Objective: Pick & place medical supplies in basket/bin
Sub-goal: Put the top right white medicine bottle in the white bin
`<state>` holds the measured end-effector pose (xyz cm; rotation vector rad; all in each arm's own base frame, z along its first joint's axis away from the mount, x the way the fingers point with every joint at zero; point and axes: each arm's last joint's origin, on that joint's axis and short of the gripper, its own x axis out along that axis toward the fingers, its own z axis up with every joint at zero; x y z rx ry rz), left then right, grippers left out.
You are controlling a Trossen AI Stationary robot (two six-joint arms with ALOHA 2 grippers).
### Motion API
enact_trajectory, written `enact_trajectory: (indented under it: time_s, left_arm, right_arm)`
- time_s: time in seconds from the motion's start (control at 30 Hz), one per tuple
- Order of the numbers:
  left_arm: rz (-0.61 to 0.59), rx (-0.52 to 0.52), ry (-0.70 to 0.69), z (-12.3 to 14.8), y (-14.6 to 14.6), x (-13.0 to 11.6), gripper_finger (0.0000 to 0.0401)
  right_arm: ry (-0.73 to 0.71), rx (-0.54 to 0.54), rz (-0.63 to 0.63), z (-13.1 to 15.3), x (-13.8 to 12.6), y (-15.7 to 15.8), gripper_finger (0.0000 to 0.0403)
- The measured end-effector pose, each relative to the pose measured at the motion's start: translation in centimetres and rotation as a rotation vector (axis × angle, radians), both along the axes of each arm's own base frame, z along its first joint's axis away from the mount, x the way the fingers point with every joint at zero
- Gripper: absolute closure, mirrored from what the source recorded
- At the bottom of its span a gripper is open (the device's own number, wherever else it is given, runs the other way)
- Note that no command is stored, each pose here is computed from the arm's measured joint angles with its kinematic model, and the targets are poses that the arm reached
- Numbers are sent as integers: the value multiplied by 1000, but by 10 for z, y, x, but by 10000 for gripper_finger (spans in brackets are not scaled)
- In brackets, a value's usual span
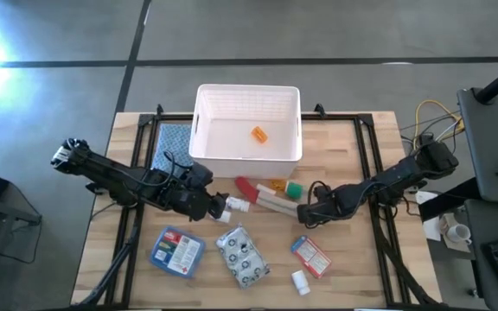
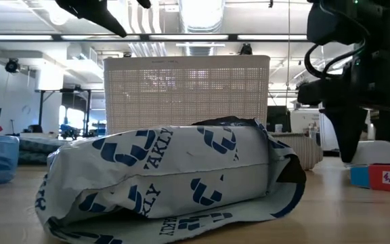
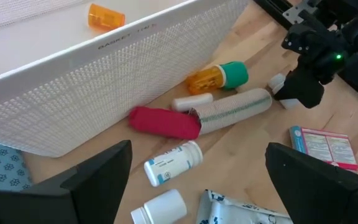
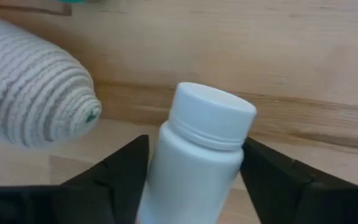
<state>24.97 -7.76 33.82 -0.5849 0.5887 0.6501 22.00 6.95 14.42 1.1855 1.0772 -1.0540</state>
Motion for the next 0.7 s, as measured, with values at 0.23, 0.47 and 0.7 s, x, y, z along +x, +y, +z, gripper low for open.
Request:
enact_trajectory:
  time_s: [0.23,0.47,0.7]
  left_arm:
    - [0,0,0,0,0,0,55]
    - [0,0,0,0,0,0,55]
    - [21,-25,-21,0,0,1,55]
  right_arm:
    - [-102,56,172,28,11,10,244]
    - [-561,-34,555,126,33,18,233]
    - [-756,-681,435,240,44,-28,227]
